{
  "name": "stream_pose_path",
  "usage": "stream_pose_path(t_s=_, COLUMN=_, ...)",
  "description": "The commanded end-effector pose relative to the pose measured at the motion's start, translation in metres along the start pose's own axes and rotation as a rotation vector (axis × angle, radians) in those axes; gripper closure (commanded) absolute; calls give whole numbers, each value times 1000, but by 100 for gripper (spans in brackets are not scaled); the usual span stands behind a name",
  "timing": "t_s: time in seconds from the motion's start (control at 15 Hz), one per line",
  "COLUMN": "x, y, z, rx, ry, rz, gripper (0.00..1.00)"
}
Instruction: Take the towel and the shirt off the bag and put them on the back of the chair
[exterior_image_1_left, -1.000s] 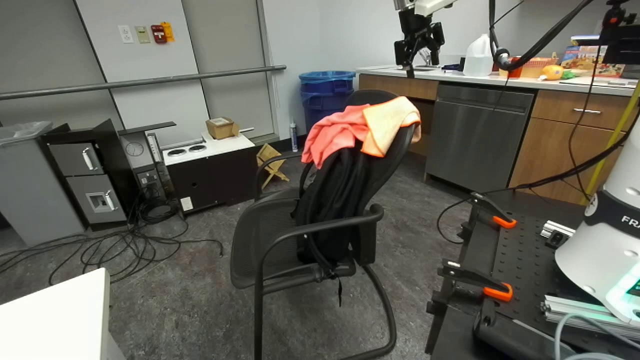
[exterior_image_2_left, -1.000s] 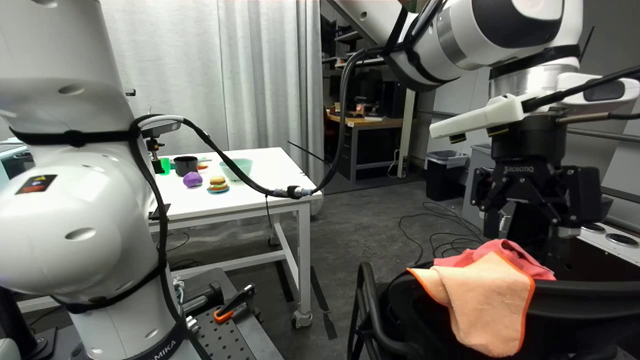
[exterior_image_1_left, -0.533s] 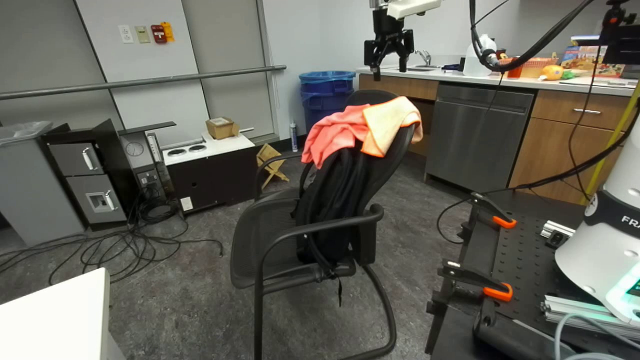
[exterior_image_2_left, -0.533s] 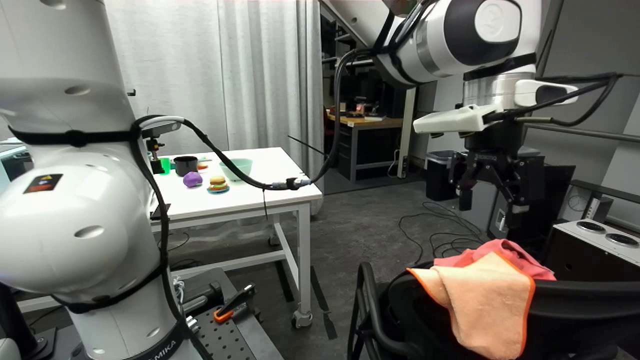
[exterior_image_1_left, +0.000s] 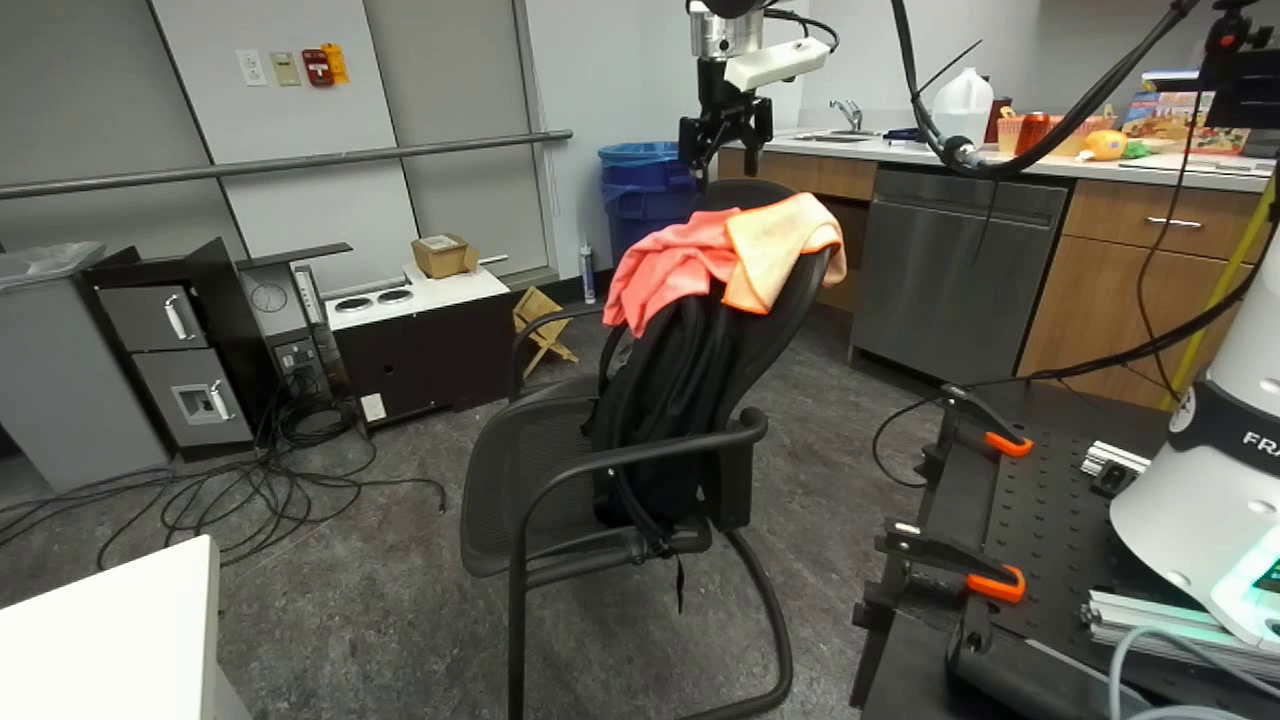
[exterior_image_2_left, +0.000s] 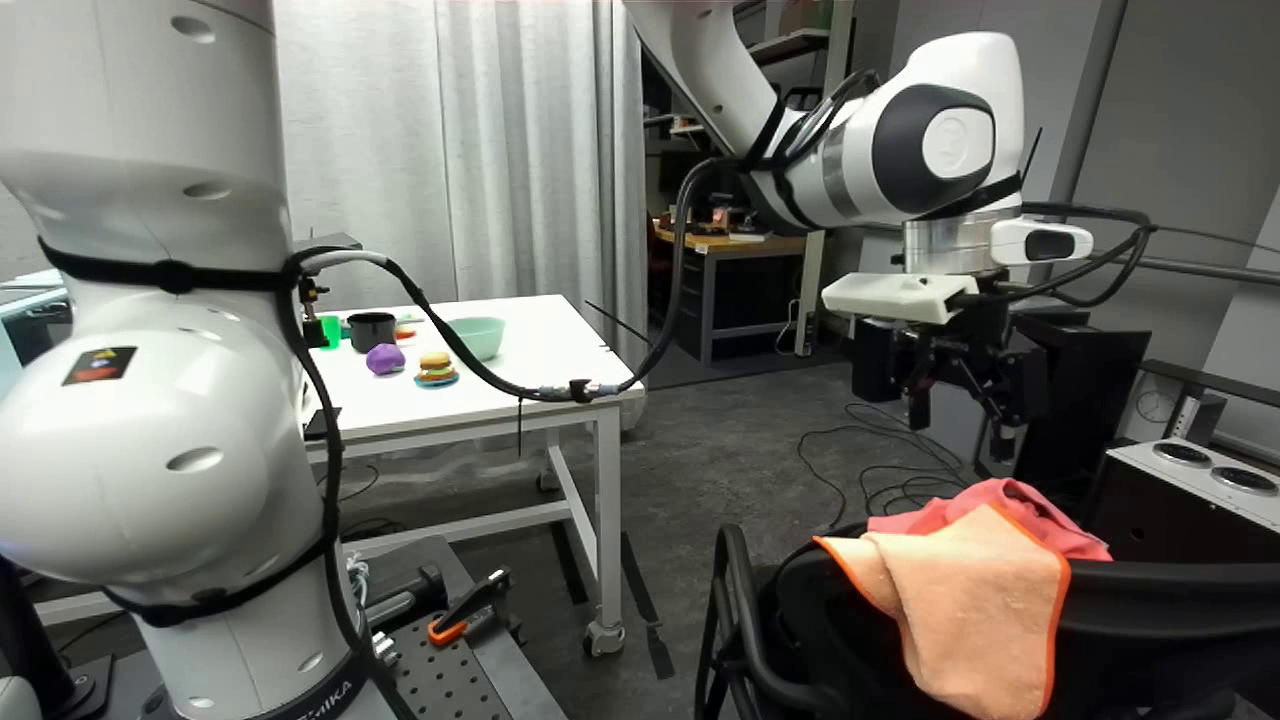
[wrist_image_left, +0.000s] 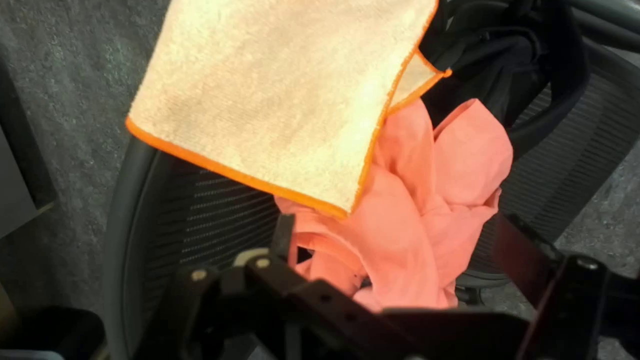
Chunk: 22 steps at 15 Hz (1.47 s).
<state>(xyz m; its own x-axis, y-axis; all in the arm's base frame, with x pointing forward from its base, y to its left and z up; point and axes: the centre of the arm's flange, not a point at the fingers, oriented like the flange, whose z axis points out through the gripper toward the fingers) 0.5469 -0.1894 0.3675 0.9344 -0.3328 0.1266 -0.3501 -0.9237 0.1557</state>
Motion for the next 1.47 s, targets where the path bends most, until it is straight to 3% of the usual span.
stream_pose_path(t_s=0.0, x=25, y=-11, z=19, rx=-15, ry=22, rz=17, gripper=0)
stream_pose_path(t_s=0.67, x=46, y=-5, z=70, rx=-63, ry=19, rz=36, gripper=0)
stream_pose_path(t_s=0.8, x=46, y=-4, z=73, rx=-59, ry=7, rz=32, gripper=28)
stream_pose_path(t_s=1.4, x=51, y=-1, z=51, rx=-28, ry=44, rz=30, gripper=98)
